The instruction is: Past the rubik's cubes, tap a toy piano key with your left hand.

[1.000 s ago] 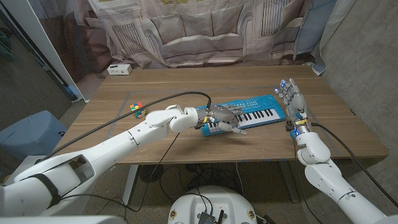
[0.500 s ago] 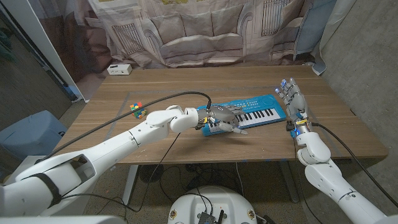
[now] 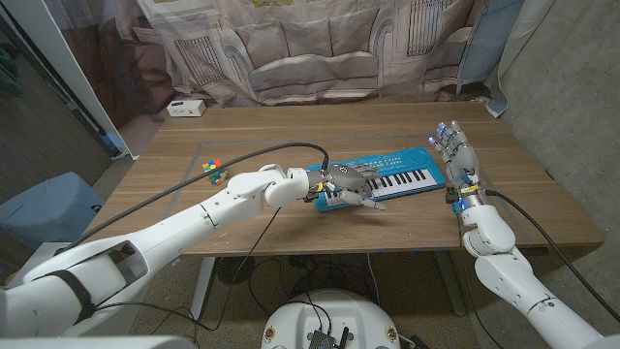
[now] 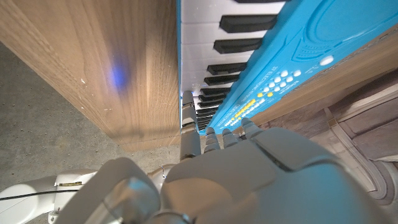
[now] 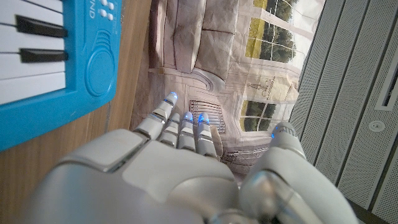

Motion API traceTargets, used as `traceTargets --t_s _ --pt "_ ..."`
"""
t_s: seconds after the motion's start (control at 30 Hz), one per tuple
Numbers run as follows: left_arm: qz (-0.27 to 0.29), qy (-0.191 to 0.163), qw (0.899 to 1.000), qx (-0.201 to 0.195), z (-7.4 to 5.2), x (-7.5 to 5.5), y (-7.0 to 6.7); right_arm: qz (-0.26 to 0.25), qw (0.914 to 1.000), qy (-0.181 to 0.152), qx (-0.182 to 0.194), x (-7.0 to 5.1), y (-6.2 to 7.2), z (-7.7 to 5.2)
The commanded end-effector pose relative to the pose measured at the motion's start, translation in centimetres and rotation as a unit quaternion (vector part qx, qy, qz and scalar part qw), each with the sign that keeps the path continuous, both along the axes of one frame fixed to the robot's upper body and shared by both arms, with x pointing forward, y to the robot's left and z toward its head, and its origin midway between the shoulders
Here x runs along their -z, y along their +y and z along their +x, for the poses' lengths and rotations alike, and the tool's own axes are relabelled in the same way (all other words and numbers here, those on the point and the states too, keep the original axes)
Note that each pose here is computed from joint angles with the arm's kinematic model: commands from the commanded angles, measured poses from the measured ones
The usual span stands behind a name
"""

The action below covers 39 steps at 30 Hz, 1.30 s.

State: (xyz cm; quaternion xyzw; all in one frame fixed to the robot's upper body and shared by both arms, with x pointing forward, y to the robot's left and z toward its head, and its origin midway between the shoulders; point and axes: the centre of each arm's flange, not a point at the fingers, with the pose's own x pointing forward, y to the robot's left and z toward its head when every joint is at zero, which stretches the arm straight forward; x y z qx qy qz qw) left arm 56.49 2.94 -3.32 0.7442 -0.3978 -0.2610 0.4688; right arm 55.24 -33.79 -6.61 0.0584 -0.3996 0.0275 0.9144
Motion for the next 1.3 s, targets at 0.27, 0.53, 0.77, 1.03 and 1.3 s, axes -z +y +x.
traceTargets --t_s 0.27,0.53,0.77,1.03,1.3 --pt "0.001 -0.021 1.0 -0.002 -0.3 -0.6 0.1 0.005 1.0 0.001 0.005 0.0 0.1 0.1" --pt "0.0 -0.032 0.999 -0.004 -0.5 -1.2 0.2 0.005 1.0 0.002 0.005 -0.1 0.1 0.0" --pt "-0.002 -0.04 0.999 -0.005 -0.6 -1.6 0.2 0.006 1.0 0.001 0.006 -0.1 0.1 -0.1" --pt "-0.006 -0.051 0.999 -0.009 -0.7 -2.1 0.2 0.005 1.0 -0.001 0.005 -0.3 0.0 0.0" --pt "-0.011 -0.056 0.998 -0.009 -0.6 -2.5 0.1 0.004 1.0 -0.005 0.005 -0.8 -0.1 0.1"
